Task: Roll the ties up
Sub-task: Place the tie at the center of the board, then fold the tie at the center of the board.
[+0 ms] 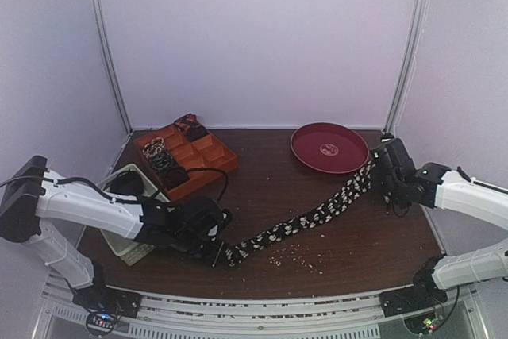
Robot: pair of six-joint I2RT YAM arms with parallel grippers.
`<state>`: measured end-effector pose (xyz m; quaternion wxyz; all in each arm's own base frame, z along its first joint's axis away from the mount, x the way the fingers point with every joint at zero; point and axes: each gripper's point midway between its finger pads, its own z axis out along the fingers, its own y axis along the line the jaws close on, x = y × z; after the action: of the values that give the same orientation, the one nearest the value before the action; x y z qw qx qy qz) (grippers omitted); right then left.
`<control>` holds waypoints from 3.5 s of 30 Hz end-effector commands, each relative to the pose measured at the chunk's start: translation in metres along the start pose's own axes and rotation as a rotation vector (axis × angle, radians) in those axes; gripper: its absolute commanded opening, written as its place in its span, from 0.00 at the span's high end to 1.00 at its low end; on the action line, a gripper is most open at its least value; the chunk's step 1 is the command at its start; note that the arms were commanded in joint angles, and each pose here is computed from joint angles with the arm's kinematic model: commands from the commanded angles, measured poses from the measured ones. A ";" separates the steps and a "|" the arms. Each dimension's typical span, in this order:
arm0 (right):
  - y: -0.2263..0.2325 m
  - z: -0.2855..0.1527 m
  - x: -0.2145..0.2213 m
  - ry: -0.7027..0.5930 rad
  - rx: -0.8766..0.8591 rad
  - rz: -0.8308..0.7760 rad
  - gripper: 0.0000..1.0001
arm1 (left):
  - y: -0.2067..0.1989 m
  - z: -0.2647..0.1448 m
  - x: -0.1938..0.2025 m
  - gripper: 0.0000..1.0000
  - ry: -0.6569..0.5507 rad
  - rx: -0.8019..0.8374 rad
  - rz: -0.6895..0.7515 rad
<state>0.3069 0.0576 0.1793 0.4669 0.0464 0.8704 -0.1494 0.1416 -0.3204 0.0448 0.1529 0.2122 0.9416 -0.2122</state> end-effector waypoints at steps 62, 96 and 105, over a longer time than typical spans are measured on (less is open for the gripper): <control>0.047 0.074 0.139 0.435 -0.026 0.337 1.00 | 0.011 -0.018 -0.015 0.80 -0.105 0.131 -0.133; 0.203 -0.055 0.051 0.262 -0.871 0.389 1.00 | 0.067 -0.031 -0.017 0.54 -0.264 0.071 -0.314; 0.350 -0.139 0.093 0.399 -1.190 0.186 1.00 | 0.065 -0.025 -0.016 0.60 -0.281 0.121 -0.341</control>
<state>0.2404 0.3644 0.0805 0.2732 -0.0751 0.8978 0.3372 0.1722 -0.2460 0.0382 0.2160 0.0377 0.9357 -0.2765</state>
